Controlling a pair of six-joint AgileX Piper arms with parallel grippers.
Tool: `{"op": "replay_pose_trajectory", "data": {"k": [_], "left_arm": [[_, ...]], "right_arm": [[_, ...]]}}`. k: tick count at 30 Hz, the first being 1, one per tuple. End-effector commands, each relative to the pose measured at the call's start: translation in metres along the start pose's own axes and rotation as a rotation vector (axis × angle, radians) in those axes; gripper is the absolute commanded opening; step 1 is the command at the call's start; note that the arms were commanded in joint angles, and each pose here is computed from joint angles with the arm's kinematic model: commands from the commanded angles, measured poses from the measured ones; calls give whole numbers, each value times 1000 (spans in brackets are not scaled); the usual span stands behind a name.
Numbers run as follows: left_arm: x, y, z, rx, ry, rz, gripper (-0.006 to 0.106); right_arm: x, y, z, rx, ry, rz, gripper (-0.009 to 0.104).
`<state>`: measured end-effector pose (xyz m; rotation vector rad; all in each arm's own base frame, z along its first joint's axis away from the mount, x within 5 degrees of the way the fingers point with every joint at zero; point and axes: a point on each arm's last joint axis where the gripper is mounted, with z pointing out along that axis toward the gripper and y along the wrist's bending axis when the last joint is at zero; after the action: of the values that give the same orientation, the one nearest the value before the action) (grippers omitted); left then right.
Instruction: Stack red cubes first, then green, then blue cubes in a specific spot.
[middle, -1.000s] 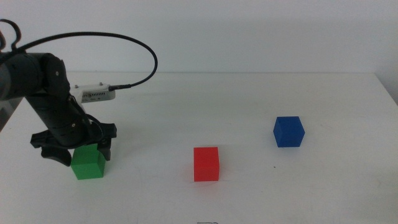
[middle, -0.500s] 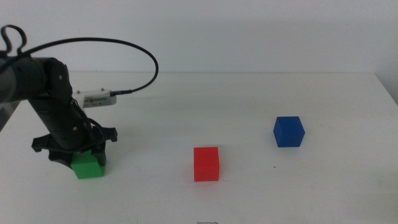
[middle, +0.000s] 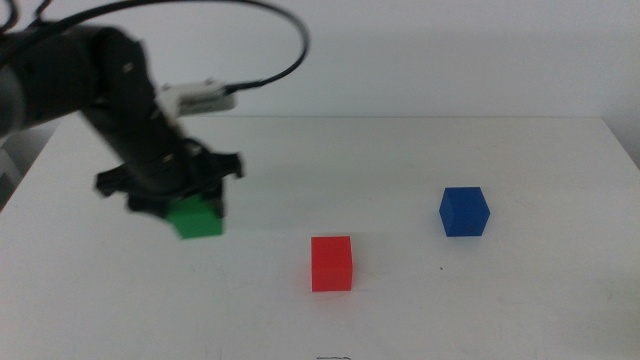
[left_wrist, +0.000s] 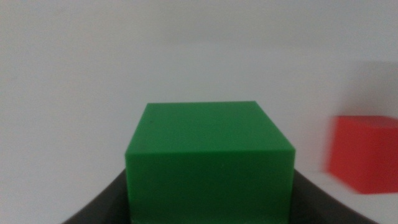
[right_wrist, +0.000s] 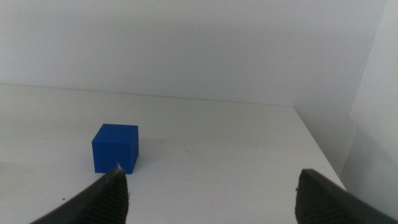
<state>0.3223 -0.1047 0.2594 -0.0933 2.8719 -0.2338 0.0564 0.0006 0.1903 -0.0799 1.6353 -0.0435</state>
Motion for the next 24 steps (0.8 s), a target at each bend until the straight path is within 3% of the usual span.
{"op": "replay_pose_trajectory", "data": {"k": [1,12,24], "left_arm": [[-5,-29,-34,62,-106,11,28],[-5,-130,-34,135,-46,126,28],[5,-170,-1,20,4,141,28]], "right_arm": [[-15,-1,-3,3,-110,-24,90],[-15,-1,-3,3,-110,-24,90],[-15,-1,-3,3,-110,-24,90]]}}
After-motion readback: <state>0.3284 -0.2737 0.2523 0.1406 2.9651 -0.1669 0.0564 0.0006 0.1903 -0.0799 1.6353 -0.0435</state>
